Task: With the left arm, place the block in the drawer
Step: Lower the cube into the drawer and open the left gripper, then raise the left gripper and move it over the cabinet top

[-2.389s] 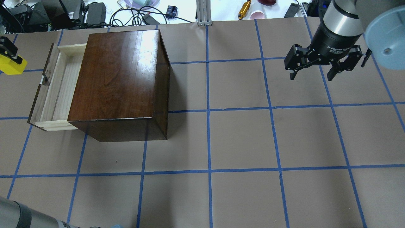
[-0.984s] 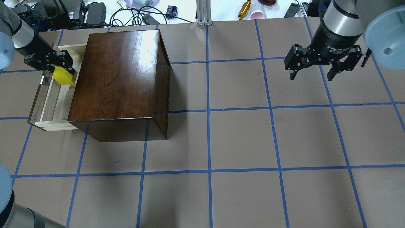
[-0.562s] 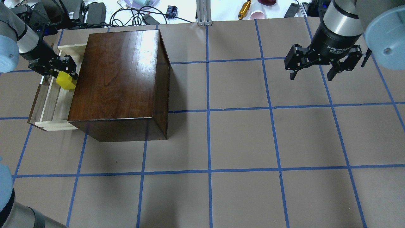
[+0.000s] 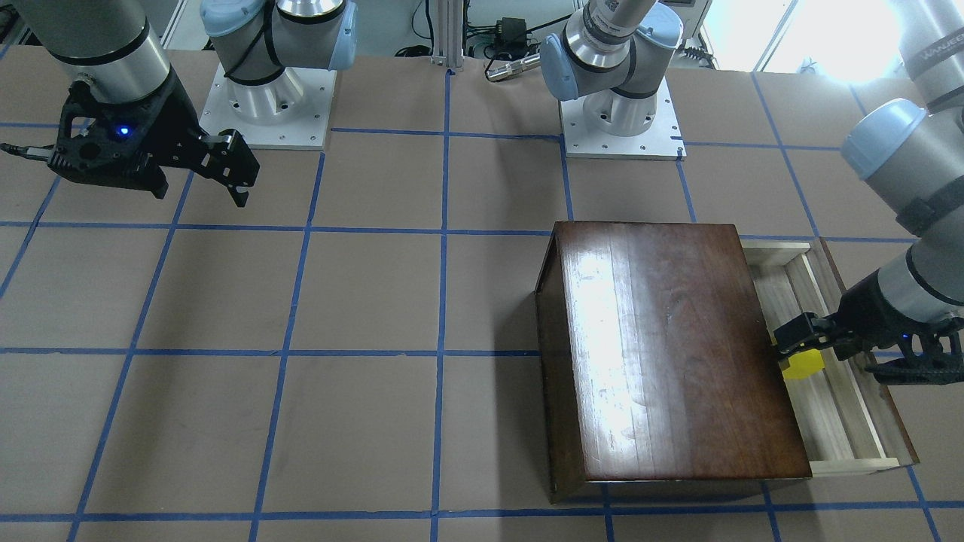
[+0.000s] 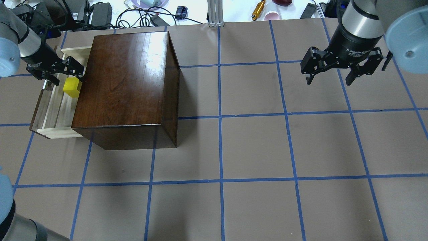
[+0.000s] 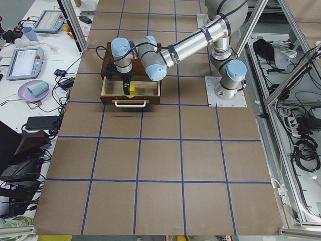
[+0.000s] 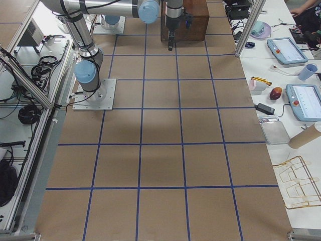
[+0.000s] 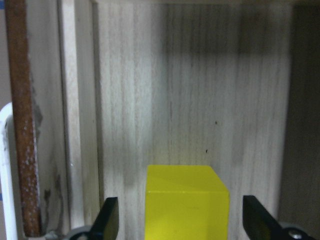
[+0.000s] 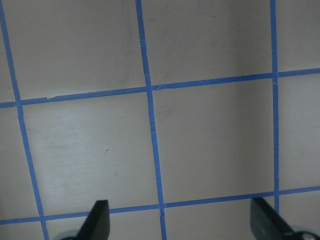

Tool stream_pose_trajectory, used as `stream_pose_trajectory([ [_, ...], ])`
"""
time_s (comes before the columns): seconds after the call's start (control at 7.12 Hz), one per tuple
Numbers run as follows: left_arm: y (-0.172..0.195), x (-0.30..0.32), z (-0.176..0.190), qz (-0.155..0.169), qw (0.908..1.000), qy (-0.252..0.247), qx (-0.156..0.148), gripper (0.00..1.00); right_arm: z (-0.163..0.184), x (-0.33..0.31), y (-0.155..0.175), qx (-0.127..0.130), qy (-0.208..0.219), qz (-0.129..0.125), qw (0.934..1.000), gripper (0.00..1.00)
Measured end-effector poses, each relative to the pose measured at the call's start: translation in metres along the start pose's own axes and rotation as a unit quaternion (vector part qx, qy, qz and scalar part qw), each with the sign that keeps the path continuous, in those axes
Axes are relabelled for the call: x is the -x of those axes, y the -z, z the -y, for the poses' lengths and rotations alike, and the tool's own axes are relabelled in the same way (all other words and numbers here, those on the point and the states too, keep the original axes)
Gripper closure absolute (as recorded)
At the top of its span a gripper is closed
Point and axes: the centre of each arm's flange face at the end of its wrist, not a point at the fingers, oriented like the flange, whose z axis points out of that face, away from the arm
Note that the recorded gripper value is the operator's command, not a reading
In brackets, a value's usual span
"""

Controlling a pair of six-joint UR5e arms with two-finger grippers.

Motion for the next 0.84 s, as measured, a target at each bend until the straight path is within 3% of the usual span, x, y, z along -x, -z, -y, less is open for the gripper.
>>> stream_pose_trajectory([
  [0.28, 0.030, -0.006, -0.009, 0.000, 1.0000, -0.001, 0.004, 0.00, 0.000, 0.000, 0.000, 0.000, 0.000, 0.000, 1.0000, 0.00],
  [0.84, 0.132, -0.075, -0.056, -0.002, 0.9996, 0.022, 0.015, 0.00, 0.000, 0.000, 0.000, 0.000, 0.000, 0.000, 1.0000, 0.00],
])
